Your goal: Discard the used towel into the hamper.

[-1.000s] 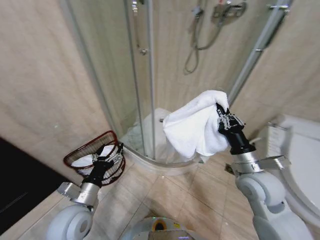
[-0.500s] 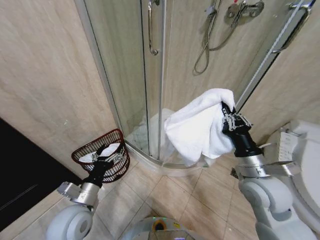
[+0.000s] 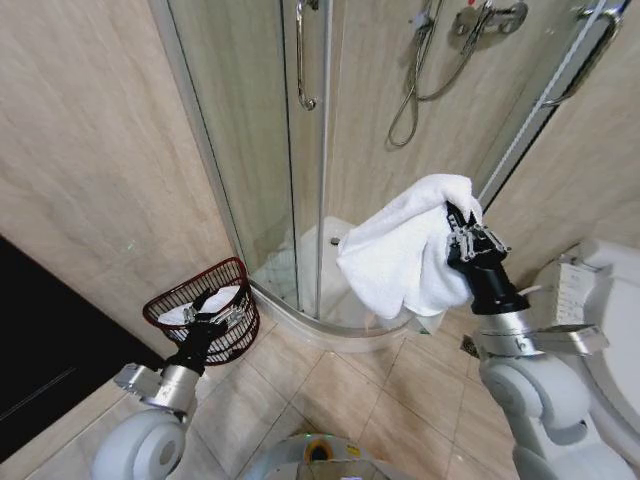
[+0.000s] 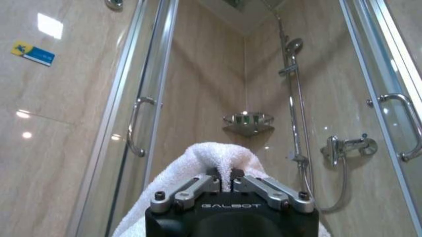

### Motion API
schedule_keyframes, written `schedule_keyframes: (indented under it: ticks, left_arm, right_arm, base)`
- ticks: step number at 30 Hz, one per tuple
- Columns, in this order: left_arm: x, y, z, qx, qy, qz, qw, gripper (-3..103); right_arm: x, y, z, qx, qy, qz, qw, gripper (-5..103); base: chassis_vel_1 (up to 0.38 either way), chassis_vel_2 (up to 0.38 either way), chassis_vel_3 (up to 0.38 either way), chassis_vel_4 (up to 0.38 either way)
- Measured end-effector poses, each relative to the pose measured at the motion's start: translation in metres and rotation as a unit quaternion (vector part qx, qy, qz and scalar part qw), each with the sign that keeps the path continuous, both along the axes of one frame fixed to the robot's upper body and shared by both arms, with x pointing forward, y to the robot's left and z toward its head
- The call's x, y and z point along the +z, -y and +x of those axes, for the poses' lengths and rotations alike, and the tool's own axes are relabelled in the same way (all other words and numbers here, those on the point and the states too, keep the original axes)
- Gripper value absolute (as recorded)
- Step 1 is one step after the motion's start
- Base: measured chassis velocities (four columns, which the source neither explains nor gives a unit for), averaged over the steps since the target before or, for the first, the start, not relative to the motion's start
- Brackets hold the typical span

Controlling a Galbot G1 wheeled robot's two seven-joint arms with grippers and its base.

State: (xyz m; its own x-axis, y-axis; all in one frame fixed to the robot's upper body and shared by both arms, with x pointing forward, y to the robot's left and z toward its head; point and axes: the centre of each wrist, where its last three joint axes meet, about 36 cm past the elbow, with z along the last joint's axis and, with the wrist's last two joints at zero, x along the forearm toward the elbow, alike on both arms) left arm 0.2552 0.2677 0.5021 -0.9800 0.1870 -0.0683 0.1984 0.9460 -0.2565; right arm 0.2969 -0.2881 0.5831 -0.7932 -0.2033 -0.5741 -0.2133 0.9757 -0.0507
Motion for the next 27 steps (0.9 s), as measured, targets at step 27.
schedule_keyframes:
  ticks: [27]
  left_arm:
    - [0.0000, 0.0000, 0.0000, 0.000, 0.000, 0.000, 1.0000, 100]
  right_arm:
    - [-0.0014, -0.0008, 0.0045, 0.012, 0.001, 0.002, 1.000, 6]
  base:
    - [0.127, -0.125, -0.120, 0.118]
